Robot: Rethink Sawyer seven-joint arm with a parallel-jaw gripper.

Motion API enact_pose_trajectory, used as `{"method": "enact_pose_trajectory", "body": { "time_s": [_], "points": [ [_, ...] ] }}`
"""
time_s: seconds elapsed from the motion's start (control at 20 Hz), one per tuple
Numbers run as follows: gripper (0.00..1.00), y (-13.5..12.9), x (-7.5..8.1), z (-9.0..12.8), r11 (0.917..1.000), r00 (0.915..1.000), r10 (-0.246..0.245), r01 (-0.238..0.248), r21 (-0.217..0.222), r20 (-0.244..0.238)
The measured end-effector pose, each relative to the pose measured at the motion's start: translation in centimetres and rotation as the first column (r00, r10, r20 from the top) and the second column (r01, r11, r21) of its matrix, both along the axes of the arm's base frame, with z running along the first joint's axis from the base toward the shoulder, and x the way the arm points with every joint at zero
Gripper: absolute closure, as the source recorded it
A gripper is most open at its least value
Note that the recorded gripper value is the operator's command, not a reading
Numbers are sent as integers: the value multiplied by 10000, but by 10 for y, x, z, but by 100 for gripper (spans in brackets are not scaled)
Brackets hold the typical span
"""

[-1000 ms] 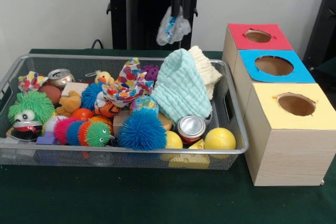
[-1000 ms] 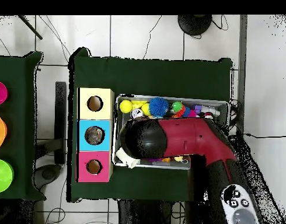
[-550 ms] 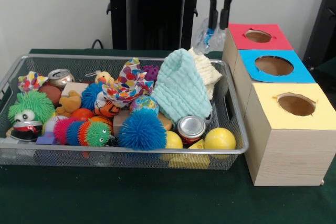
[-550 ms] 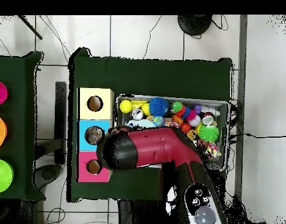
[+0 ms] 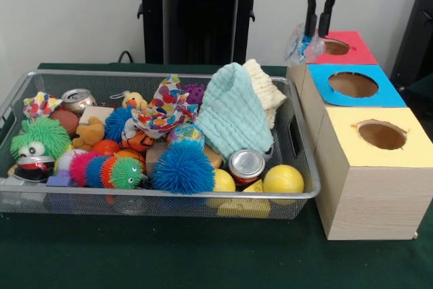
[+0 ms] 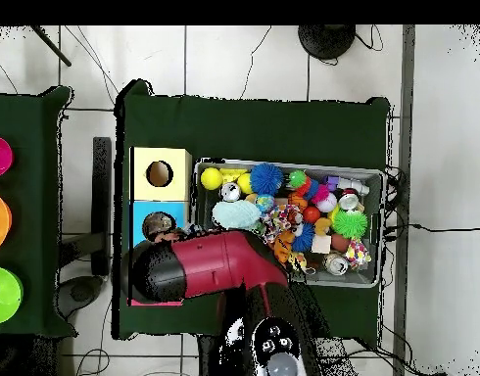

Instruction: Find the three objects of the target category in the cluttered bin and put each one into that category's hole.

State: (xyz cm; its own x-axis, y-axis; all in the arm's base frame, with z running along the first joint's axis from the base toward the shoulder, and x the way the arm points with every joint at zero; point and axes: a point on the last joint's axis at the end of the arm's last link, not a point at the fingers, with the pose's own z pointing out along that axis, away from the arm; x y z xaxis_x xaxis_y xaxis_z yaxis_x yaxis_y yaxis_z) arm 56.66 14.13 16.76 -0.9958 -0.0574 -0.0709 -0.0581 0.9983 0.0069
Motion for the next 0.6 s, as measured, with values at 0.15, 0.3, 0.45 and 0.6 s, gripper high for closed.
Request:
{"method": "enact_pose_trajectory", "body": {
  "time_s": [0.15,0.3,0.45,0.6],
  "points": [
    [100,13,-5,0,9999,9999,-146,146,12,-64],
    [100,32,-13,-3,9994,9991,-356,357,29,-236],
    [100,46,-20,-10,9990,9982,-442,443,4,-407],
    [100,60,-28,-19,9987,9969,-510,509,-33,-600]
  ]
}}
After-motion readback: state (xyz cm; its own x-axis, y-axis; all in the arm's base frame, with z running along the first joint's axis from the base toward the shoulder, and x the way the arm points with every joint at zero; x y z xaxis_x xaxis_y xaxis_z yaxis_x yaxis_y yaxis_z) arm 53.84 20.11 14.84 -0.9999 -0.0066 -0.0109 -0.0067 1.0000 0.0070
